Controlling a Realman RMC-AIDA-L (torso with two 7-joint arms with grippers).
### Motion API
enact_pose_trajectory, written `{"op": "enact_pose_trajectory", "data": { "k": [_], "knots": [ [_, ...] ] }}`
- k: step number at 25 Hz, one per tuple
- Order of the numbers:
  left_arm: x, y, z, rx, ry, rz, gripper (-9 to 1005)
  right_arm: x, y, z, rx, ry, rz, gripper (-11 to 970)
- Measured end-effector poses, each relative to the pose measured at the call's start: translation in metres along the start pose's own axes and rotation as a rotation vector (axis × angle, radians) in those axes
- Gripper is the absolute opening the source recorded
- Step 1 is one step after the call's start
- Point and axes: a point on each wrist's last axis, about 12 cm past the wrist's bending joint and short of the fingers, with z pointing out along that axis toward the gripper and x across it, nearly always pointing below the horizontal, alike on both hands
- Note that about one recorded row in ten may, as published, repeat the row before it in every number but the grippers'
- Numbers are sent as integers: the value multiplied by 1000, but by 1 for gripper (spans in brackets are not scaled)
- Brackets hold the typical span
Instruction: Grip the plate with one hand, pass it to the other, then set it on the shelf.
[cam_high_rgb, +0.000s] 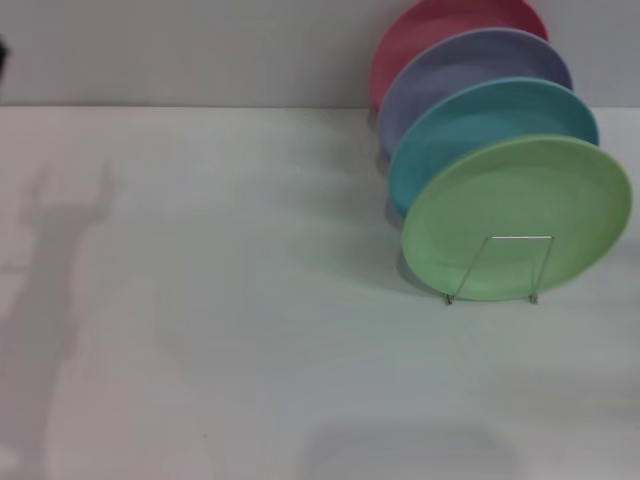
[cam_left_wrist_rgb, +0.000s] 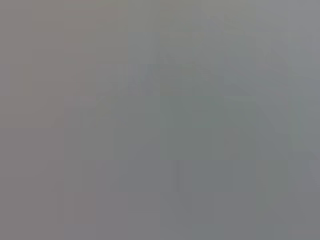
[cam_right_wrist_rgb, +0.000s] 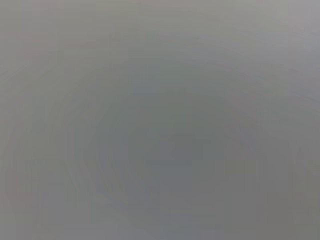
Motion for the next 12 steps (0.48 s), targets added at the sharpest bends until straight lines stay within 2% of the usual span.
{"op": "enact_pose_trajectory", "data": {
  "k": [1, 2, 3, 4, 7, 12],
  "knots": [
    [8, 18, -11, -17, -46, -65, 827, 3, -3, -3, 44, 9, 13, 759],
    [8, 18, -11, -17, -46, -65, 827, 3, -3, -3, 44, 9, 13, 759],
    [14, 33, -18, -32, -47, -100, 827, 4, -3, -3, 54, 11, 18, 759],
    [16, 37, -20, -41, -38, -106, 827, 4, -4, -3, 60, 13, 20, 759],
    [22, 45, -25, -65, 8, -81, 827, 6, -3, -4, 64, 22, 26, 759],
    [29, 48, -28, -67, 63, -32, 827, 12, -4, -8, 90, 54, 37, 759]
  ]
}}
